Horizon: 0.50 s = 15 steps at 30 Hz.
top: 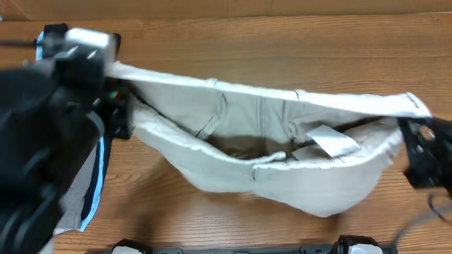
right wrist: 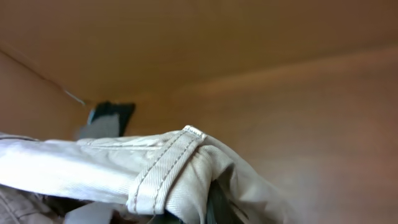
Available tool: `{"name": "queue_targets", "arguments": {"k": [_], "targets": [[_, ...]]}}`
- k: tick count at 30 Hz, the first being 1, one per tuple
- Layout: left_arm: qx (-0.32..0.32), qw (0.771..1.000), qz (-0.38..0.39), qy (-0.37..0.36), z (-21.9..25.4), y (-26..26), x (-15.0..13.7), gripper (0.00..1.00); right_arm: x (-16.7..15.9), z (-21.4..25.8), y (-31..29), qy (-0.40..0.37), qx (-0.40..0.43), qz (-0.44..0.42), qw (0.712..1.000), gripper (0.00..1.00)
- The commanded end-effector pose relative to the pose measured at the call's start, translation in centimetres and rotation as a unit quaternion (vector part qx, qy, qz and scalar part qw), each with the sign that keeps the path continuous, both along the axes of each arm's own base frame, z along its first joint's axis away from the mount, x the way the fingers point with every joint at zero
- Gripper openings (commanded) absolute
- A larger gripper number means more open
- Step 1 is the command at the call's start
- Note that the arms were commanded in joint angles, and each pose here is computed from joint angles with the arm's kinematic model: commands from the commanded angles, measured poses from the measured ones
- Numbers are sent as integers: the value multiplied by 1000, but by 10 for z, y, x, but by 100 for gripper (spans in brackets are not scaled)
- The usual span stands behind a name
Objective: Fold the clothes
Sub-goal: 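Lift the waistband with both grippers and lay the shorts flat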
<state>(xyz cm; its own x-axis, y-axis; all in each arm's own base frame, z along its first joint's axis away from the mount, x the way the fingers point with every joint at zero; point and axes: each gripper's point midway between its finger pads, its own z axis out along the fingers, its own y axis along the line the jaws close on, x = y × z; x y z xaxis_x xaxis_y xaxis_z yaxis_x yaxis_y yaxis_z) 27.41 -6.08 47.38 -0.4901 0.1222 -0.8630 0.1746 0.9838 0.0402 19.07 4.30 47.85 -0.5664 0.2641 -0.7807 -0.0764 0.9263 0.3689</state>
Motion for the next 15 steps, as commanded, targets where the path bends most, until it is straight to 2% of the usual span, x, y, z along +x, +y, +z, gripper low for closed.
{"name": "queue_targets", "arguments": {"k": [1, 7, 15], "targets": [[48, 986, 157, 30, -21, 50, 38, 4, 34, -39, -52, 77, -50, -127, 988, 4], [76, 981, 154, 90, -82, 30, 128, 4, 120, -103, -63, 177, -67, -112, 975, 4], [84, 977, 159, 111, -189, 7, 256, 4, 253, -195, -71, 219, -63, -91, 969, 4]]}}
